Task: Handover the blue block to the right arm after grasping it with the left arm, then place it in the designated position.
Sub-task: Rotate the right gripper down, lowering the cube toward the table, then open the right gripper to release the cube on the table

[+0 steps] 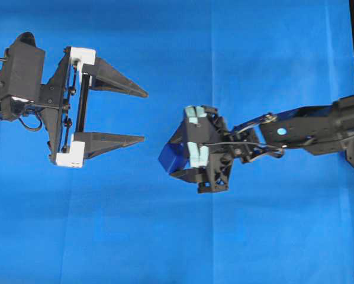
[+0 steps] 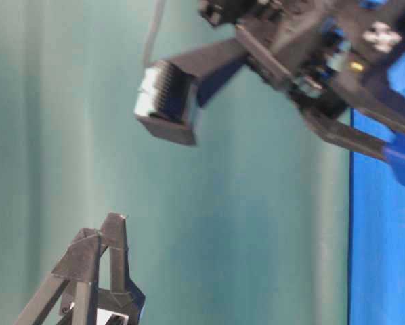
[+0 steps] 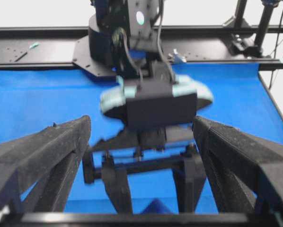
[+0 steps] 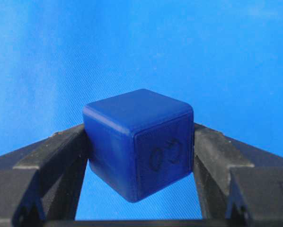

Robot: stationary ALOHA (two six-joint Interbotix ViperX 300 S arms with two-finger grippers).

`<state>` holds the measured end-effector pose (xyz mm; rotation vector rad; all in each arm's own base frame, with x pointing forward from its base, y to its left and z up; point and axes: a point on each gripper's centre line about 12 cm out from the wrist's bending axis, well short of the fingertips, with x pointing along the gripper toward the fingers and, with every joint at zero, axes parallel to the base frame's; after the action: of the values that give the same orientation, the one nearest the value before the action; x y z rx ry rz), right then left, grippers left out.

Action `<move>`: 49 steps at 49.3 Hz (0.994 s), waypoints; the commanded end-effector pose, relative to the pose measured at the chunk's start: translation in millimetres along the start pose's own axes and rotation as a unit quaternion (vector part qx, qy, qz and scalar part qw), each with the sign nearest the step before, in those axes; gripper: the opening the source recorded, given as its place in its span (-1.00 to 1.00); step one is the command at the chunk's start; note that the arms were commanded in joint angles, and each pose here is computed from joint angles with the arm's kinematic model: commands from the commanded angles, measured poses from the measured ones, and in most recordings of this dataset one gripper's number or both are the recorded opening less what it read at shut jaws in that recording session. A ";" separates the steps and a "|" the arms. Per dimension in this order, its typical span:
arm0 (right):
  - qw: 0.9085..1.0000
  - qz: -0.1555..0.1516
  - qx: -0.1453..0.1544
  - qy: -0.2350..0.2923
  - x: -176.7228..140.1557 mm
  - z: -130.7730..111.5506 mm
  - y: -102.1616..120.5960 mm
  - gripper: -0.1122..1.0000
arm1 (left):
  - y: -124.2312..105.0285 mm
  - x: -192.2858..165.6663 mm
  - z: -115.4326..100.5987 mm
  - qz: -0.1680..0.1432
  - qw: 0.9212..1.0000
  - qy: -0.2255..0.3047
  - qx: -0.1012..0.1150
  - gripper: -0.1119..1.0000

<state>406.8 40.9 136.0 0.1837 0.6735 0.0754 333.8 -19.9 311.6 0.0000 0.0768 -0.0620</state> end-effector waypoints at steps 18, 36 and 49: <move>1.000 0.005 0.026 -0.005 34.0 -6.1 -18.9 0.19 | -0.5 0.3 8.9 -0.001 1.000 -0.013 0.000 0.87; 1.000 0.007 0.023 -0.003 35.4 -10.4 -20.2 0.19 | -0.6 0.3 8.9 -0.001 1.000 -0.013 0.001 0.87; 1.000 0.008 0.021 -0.003 34.9 -10.6 -20.1 0.19 | -0.5 0.3 8.9 -0.001 1.000 -0.013 0.000 0.87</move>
<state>424.6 27.3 94.6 0.2318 0.6932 0.0691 334.3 -20.5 310.6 0.0002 0.0798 -0.0636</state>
